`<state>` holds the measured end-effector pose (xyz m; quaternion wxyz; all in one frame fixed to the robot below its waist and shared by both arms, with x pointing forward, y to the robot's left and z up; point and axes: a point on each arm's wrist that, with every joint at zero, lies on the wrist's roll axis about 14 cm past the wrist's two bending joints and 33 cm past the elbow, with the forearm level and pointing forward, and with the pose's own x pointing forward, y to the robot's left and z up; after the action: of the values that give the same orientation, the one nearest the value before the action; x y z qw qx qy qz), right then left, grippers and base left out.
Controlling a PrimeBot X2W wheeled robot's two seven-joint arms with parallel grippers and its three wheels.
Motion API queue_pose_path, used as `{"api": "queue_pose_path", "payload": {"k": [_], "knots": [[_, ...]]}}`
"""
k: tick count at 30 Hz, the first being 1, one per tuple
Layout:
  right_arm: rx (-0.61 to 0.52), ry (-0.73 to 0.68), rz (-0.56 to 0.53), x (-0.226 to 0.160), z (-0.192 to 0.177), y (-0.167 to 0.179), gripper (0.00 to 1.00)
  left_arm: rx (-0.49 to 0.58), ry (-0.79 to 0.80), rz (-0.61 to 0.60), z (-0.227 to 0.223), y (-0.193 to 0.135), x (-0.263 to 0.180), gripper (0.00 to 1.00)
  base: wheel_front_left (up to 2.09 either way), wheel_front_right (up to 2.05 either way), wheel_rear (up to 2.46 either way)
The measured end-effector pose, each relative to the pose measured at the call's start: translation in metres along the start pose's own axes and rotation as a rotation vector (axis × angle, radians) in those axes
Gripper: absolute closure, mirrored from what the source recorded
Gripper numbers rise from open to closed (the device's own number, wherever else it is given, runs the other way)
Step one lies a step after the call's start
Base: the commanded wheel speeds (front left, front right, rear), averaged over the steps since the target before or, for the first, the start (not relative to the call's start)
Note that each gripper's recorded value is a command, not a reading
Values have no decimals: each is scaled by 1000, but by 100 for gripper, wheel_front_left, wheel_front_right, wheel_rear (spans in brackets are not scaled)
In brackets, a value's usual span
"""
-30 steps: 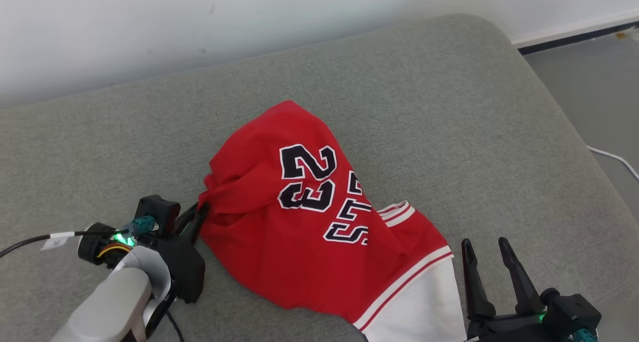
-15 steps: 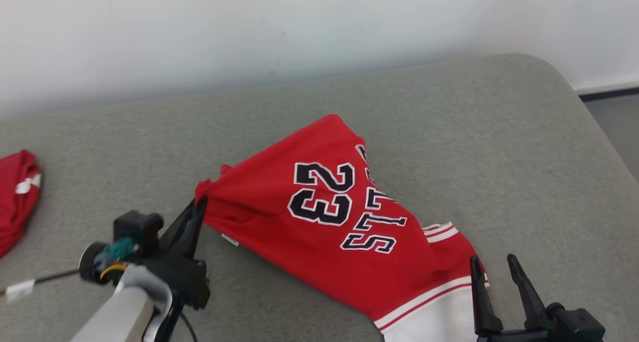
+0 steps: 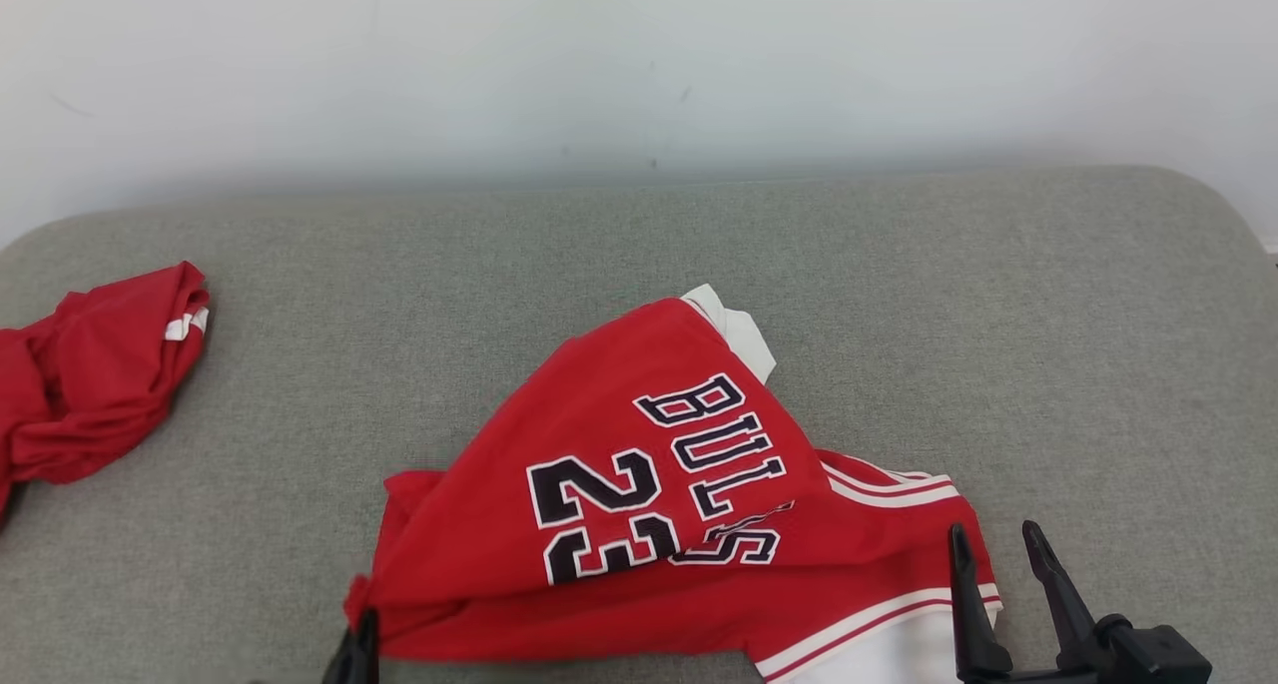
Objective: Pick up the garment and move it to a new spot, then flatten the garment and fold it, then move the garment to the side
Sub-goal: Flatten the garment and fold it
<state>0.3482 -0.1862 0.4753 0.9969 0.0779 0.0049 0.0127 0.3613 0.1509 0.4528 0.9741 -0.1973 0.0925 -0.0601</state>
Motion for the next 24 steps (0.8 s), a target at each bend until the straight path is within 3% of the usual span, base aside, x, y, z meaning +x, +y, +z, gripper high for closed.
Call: {"api": "queue_pose_path", "payload": {"k": [7, 8, 9, 10, 18, 24], "knots": [[-8, 12, -10, -3, -3, -4, 0, -27, 39, 57, -23, 7, -19, 100, 0, 0, 0], [-8, 13, -10, -3, -4, -4, 0, -23, 24, 62, -19, 8, -18, 71, 0, 0, 0], [-8, 13, -10, -4, -4, -4, 0, -15, 8, 67, -15, 10, -18, 5, 0, 0, 0], [-9, 12, -10, -4, -3, -4, 0, -11, -8, 70, -10, 12, -17, 0, 0, 0, 0], [-31, 15, 8, -2, -4, 1, 0, 36, -213, 76, 49, 16, -10, 0, 0, 0, 0], [-60, 34, -4, 2, -9, -5, 0, 175, -286, 69, 71, 17, -12, 0, 0, 0, 0]]}}
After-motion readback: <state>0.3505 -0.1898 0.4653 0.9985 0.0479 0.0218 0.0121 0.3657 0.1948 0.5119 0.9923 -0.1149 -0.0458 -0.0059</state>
